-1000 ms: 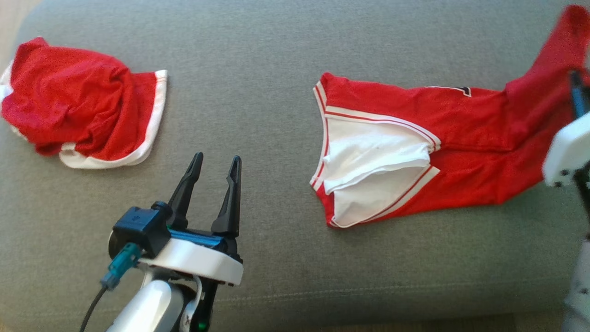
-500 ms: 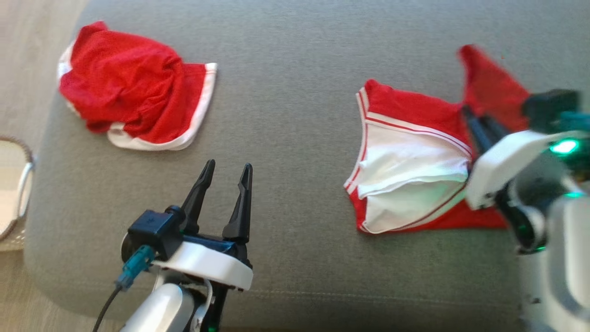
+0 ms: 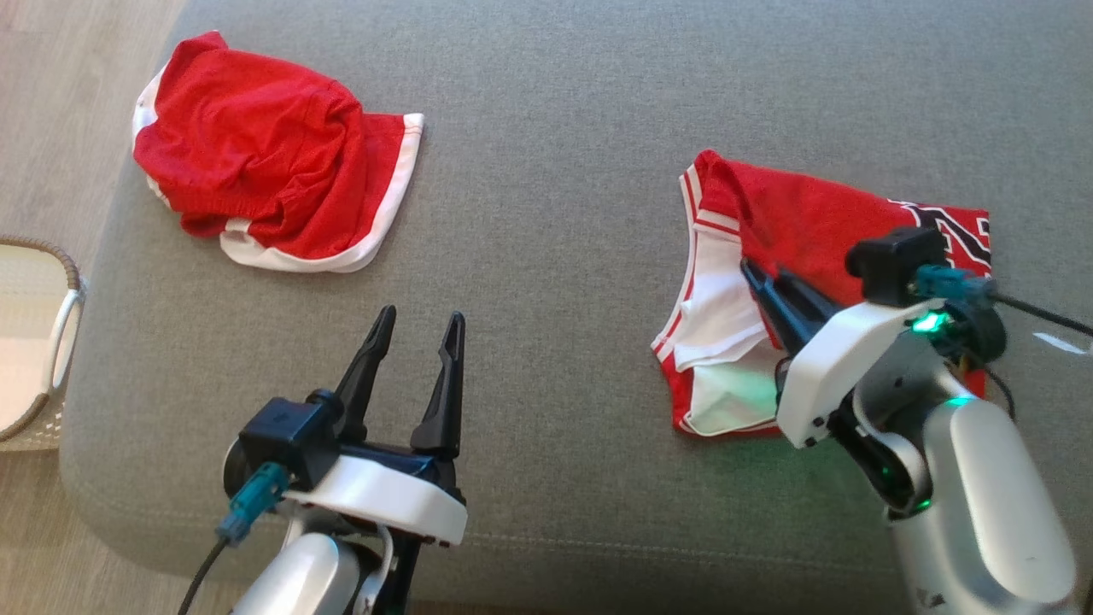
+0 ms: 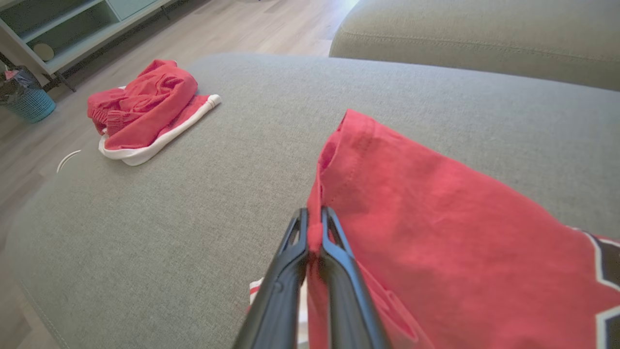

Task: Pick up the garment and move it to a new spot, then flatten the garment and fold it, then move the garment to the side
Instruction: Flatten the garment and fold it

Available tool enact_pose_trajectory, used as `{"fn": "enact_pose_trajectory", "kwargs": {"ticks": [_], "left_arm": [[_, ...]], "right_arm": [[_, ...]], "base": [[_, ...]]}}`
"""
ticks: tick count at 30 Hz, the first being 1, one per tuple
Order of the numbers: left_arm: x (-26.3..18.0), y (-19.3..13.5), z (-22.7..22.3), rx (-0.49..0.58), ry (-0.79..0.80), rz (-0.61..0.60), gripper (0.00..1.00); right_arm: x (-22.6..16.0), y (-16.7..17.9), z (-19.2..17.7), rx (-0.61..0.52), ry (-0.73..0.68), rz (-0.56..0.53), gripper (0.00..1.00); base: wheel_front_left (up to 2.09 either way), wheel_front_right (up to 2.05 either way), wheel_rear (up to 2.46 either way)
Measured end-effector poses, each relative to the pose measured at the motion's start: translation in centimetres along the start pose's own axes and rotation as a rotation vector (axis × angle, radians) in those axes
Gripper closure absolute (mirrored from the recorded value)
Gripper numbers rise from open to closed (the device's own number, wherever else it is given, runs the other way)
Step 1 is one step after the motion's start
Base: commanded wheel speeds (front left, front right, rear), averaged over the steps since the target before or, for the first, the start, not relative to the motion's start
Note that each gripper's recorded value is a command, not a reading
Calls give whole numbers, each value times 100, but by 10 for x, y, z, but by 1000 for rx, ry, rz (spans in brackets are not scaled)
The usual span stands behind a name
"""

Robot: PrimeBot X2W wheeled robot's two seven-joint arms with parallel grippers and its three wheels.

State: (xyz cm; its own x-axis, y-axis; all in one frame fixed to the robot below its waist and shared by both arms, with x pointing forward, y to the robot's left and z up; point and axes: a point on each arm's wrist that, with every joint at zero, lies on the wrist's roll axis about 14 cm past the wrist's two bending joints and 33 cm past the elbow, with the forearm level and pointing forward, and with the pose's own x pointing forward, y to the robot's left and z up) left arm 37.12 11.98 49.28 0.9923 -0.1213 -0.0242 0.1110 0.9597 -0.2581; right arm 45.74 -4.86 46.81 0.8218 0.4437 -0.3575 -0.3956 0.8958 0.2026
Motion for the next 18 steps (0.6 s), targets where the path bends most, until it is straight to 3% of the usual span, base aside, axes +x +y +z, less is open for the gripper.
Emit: {"fn": "enact_pose_trajectory", "kwargs": {"ticks": [12,13,15,18], "left_arm": [[-1,3,-6,-2,17,12,0],[0,3,-7,-4,18,13,0],[0,2,-7,-9,17,16,0],[2,3,-6,-8,12,20,0]], "right_arm": [[11,28,-30,1,83,89,100],[11,29,-31,2,88,90,85],[12,28,-33,3,91,89,0],[11,22,-29,11,65,71,0]], "base": [[0,0,0],[0,0,0],[0,0,0],[0,0,0]]}}
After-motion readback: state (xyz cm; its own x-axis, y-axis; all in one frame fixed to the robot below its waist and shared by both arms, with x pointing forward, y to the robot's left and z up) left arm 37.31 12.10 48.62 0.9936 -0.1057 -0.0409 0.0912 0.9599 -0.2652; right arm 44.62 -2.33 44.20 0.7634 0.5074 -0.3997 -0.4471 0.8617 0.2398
